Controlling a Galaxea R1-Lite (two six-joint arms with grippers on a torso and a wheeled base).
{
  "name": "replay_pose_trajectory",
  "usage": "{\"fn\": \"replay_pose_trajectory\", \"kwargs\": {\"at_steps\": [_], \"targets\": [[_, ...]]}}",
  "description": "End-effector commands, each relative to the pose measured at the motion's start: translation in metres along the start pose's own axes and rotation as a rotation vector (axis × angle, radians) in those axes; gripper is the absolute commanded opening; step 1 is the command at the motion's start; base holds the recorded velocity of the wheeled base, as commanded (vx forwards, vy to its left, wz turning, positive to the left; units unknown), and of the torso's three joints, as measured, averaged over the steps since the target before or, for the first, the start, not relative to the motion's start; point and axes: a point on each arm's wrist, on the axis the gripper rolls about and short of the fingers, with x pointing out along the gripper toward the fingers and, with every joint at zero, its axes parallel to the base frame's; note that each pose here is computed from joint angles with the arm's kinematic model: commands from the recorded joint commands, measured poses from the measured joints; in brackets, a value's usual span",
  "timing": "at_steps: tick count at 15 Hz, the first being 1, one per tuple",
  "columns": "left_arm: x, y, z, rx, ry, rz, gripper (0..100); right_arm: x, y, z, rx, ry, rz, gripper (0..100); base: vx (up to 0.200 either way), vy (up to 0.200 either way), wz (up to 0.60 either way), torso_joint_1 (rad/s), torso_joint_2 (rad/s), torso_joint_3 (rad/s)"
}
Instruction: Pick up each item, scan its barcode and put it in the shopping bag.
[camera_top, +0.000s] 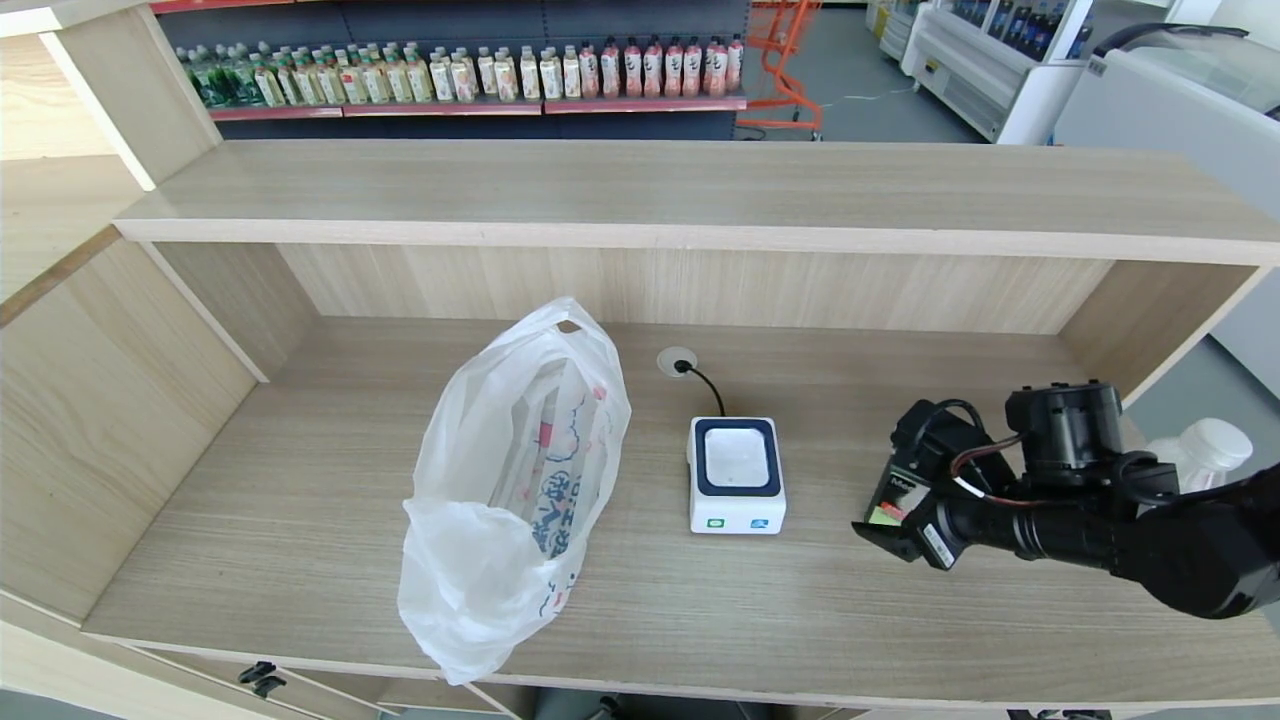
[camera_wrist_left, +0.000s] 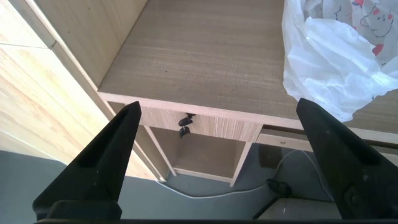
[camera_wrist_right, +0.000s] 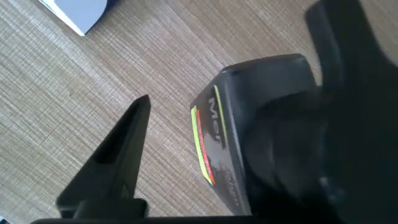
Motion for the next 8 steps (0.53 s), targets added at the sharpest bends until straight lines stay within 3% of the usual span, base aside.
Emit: {"fn": "replay_pose_trajectory", "kwargs": {"at_steps": [1,5,8], "targets": [[0.000,0.000,0.000,0.000,0.000,0.000,100,0.002,0.000,0.002,-0.002,-0.005,0.002,0,0.000,0.000,0.00,0.000,0.00,0.000],[0.000,0.000,0.000,0.000,0.000,0.000,100,-0.009,0.000,0.007,-0.008,-0.038,-0.010,0,0.000,0.000,0.00,0.000,0.00,0.000],[0.000,0.000,0.000,-0.001,0.001,0.000,100,-0.052,-0.001,0.013,-0.037,-0.187,-0.125,0,0.000,0.000,0.00,0.000,0.00,0.000]]}}
